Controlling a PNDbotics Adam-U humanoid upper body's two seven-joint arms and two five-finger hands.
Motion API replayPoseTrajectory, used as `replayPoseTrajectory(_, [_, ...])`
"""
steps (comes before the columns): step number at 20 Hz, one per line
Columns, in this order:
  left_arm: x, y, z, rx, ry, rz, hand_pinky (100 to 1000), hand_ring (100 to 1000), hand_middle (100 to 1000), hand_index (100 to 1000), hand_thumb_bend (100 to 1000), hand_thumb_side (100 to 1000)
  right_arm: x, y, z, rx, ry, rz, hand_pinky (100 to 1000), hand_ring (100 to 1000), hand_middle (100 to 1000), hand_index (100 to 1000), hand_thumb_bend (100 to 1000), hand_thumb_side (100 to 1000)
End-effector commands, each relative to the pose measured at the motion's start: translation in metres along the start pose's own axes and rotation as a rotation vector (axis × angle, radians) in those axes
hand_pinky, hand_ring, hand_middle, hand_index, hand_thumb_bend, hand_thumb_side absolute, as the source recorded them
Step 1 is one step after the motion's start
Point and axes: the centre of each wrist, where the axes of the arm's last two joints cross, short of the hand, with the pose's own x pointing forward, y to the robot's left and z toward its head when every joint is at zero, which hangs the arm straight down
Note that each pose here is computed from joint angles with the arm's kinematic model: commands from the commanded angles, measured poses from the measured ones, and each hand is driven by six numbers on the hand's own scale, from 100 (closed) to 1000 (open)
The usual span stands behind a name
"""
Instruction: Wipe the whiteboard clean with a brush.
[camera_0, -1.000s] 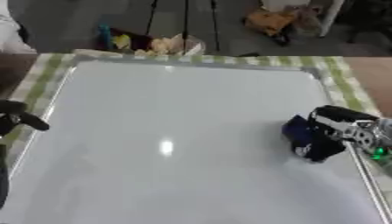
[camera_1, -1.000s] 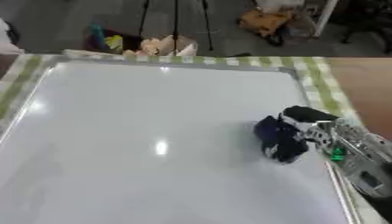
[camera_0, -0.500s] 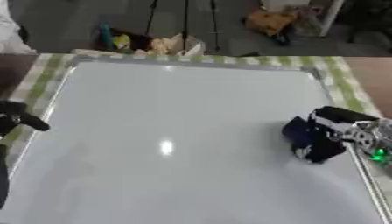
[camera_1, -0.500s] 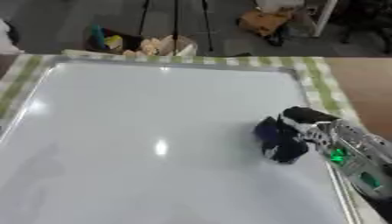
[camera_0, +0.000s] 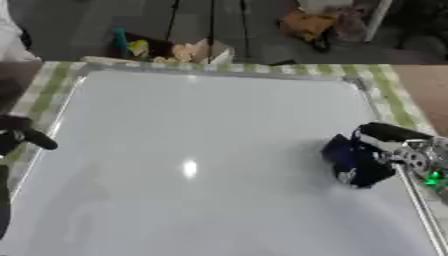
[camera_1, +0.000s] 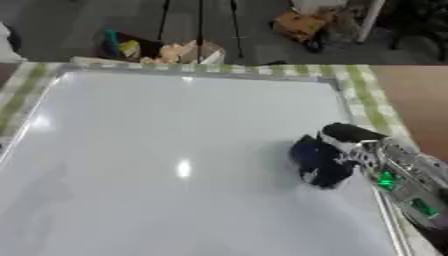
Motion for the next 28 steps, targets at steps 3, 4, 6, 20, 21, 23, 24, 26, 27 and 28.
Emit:
replayPoseTrajectory(3, [0.006, -0.001, -0.006, -0.013, -0.034, 0.005, 458, 911, 801, 622, 100, 974, 0.005, -0.009, 0.014, 0.106, 0.074, -0.078, 343, 472, 498, 194, 100, 303])
replayPoseTrajectory(4, [0.006, -0.001, -0.006, -0.014, -0.035, 0.005, 459, 911, 801, 622, 100, 974, 0.006, -0.009, 0.015, 0.104, 0.068, -0.077, 339, 469, 493, 193, 100, 302])
replayPoseTrajectory(6, [0.006, -0.001, -0.007, -0.014, -0.036, 0.005, 459, 911, 801, 623, 100, 973, 0.008, -0.008, 0.017, 0.101, 0.061, -0.077, 334, 466, 490, 192, 100, 302])
replayPoseTrajectory(20, [0.006, -0.001, -0.008, -0.016, -0.04, 0.008, 459, 910, 800, 624, 100, 970, 0.012, -0.004, 0.022, 0.095, 0.063, -0.082, 294, 450, 475, 191, 100, 303])
replayPoseTrajectory(21, [0.006, -0.001, -0.008, -0.016, -0.04, 0.008, 459, 910, 800, 624, 100, 970, 0.011, -0.004, 0.021, 0.095, 0.067, -0.083, 293, 449, 474, 191, 100, 303])
replayPoseTrajectory(23, [0.006, -0.001, -0.008, -0.016, -0.039, 0.008, 460, 910, 800, 624, 100, 971, 0.009, -0.003, 0.018, 0.095, 0.079, -0.089, 285, 444, 466, 191, 100, 303])
replayPoseTrajectory(24, [0.006, -0.001, -0.008, -0.016, -0.039, 0.008, 460, 910, 800, 624, 100, 970, 0.008, -0.003, 0.017, 0.094, 0.086, -0.092, 281, 440, 463, 190, 100, 303])
replayPoseTrajectory(26, [0.006, -0.001, -0.007, -0.017, -0.039, 0.008, 460, 910, 801, 623, 100, 971, 0.005, -0.003, 0.014, 0.09, 0.102, -0.099, 279, 439, 461, 190, 100, 303])
replayPoseTrajectory(27, [0.006, -0.001, -0.007, -0.017, -0.039, 0.008, 460, 911, 801, 623, 100, 971, 0.004, -0.003, 0.013, 0.088, 0.11, -0.103, 276, 438, 460, 190, 100, 303])
replayPoseTrajectory(28, [0.006, -0.001, -0.007, -0.017, -0.038, 0.007, 460, 911, 801, 623, 100, 971, 0.001, -0.003, 0.011, 0.086, 0.122, -0.107, 271, 434, 457, 189, 100, 302])
